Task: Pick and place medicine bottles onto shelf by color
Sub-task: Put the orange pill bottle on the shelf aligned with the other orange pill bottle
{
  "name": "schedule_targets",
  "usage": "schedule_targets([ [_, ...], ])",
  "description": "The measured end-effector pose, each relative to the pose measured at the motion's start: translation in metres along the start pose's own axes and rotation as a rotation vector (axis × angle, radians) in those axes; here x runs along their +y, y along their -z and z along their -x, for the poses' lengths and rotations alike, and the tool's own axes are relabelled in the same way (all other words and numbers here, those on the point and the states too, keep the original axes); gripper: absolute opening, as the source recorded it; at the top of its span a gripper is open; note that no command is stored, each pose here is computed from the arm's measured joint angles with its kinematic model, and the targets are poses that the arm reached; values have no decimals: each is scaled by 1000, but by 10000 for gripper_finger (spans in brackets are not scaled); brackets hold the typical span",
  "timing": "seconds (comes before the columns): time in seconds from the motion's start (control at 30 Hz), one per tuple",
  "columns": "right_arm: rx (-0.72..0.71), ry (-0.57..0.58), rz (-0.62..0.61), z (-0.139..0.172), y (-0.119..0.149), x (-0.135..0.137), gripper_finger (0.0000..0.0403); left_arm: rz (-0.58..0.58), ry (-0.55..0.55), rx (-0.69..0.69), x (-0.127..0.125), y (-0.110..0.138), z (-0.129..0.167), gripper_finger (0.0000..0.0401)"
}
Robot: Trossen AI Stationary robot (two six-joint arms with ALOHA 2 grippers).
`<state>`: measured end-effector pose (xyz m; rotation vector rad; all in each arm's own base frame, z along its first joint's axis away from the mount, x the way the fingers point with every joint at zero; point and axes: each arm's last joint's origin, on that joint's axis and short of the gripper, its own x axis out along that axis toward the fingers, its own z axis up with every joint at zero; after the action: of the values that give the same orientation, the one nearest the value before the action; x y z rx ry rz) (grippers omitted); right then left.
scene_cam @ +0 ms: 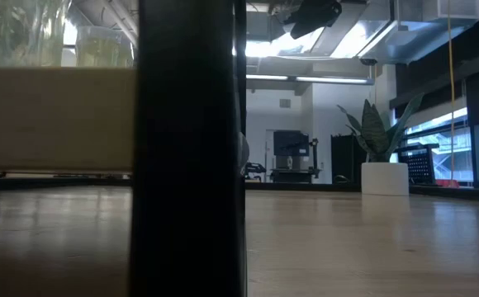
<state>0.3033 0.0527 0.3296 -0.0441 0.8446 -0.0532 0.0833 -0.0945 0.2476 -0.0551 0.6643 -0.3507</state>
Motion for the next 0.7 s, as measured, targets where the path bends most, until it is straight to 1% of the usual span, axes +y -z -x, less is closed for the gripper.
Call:
schedule_targets([
  [0.17,0,0,0,0,0,0,262,-8,-5,-2,0,1,0,196],
  [0.3,0,0,1,0,0,0,262,2,-44,7,2,7,-5,196],
  [0.7,0,0,0,0,0,0,262,8,-40,16,3,10,-7,196],
])
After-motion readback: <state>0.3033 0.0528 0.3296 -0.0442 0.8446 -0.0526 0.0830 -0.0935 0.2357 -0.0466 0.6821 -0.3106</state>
